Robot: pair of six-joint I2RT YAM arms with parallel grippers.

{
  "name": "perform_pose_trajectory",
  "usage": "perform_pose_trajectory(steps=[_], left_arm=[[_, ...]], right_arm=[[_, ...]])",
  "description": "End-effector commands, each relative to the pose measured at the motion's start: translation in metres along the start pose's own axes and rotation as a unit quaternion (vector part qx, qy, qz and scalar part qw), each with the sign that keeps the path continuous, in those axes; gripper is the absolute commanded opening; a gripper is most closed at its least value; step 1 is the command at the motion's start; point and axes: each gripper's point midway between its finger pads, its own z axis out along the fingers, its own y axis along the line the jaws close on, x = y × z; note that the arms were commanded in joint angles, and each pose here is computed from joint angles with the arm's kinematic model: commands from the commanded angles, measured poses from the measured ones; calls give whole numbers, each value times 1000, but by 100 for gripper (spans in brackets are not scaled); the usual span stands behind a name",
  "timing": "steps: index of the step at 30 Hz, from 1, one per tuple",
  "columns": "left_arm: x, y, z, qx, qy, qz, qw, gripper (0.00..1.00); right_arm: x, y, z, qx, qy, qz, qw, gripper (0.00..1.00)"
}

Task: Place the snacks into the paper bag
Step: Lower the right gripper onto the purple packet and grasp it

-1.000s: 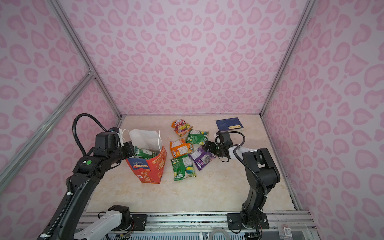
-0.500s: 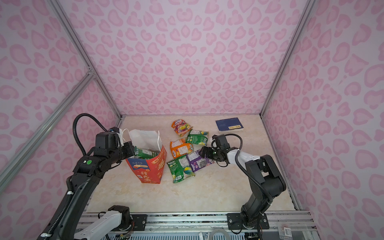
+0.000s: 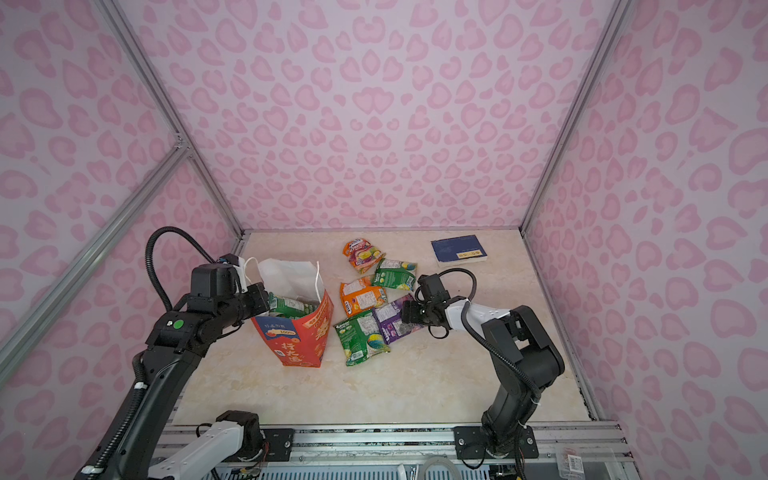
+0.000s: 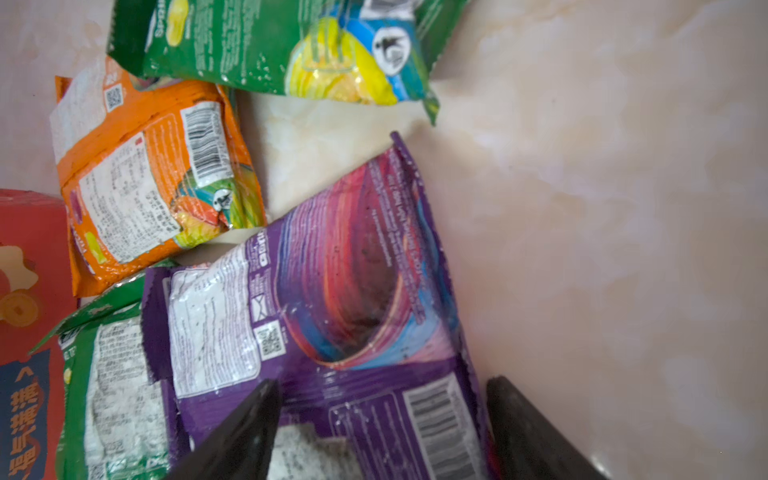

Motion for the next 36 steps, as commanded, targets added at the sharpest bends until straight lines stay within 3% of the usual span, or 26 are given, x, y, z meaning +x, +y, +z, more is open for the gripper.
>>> perform_pose_trajectory(steps=[1, 10, 19, 36], left_arm=[[-2, -2, 1, 5, -4, 5, 1000, 3], [-1, -3, 2, 7, -3, 5, 1000, 3], [-1, -3, 2, 10, -2, 6, 1000, 3], [0, -4, 3, 13, 1, 5, 1000, 3]], right_arm=[[30, -6, 4, 17, 49, 19, 998, 72], [20, 8, -15, -9, 24, 25, 999, 28], [-2, 27, -53, -31, -16, 15, 999, 4], [-29, 47, -129, -52, -92, 1, 994, 0]])
